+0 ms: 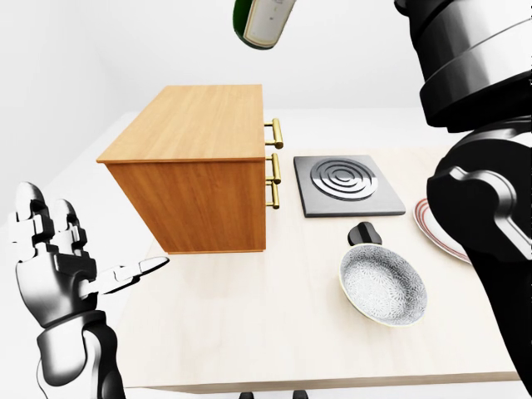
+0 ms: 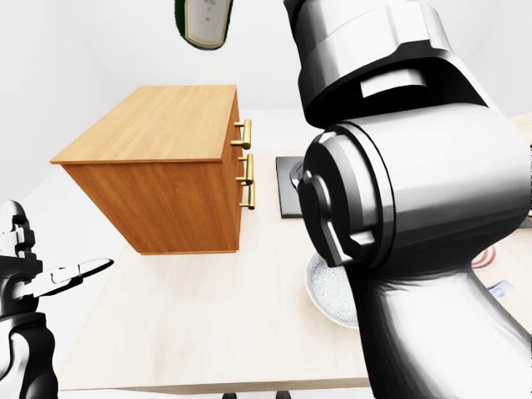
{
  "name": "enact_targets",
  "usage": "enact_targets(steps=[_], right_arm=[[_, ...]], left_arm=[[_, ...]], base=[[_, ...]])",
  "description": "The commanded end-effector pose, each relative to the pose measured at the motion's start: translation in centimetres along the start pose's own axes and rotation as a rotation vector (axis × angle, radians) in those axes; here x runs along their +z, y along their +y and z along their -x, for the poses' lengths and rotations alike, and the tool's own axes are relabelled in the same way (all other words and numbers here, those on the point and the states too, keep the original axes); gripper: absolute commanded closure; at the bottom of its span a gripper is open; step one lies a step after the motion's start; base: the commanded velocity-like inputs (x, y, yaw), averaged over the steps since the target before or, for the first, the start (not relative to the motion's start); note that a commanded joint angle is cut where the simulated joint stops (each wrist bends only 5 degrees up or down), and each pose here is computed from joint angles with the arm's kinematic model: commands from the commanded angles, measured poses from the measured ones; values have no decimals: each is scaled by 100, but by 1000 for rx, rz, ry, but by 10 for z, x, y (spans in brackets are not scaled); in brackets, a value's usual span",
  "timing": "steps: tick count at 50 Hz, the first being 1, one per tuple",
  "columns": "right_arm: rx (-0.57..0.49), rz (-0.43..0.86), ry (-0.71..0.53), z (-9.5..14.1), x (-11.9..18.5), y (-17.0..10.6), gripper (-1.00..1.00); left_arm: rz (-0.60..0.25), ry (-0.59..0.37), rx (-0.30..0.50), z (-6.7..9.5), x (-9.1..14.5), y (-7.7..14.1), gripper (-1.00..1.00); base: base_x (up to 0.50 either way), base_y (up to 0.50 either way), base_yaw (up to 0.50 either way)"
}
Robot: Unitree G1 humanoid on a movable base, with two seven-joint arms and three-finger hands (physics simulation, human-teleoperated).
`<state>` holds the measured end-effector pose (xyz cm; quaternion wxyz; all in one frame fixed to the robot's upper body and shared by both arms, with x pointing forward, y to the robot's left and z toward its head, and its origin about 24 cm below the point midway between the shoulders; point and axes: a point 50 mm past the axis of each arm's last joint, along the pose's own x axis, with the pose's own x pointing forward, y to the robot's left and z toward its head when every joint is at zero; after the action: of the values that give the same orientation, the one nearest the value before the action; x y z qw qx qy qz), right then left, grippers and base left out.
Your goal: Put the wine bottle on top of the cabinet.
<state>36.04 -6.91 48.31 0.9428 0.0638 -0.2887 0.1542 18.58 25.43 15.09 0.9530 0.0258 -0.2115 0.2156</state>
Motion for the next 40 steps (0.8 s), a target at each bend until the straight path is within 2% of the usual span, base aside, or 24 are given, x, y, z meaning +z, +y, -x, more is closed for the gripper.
enact_targets(steps=[1,40], right_arm=[[-17,-16,-19,-1,5,7,91],[75,25,66,0,-31,22,90]], left_arm=[[-1,-3,0,0,1,0,-100],[-8,12,2,0,-3,1,-100]], base=[[0,0,0],[0,0,0]])
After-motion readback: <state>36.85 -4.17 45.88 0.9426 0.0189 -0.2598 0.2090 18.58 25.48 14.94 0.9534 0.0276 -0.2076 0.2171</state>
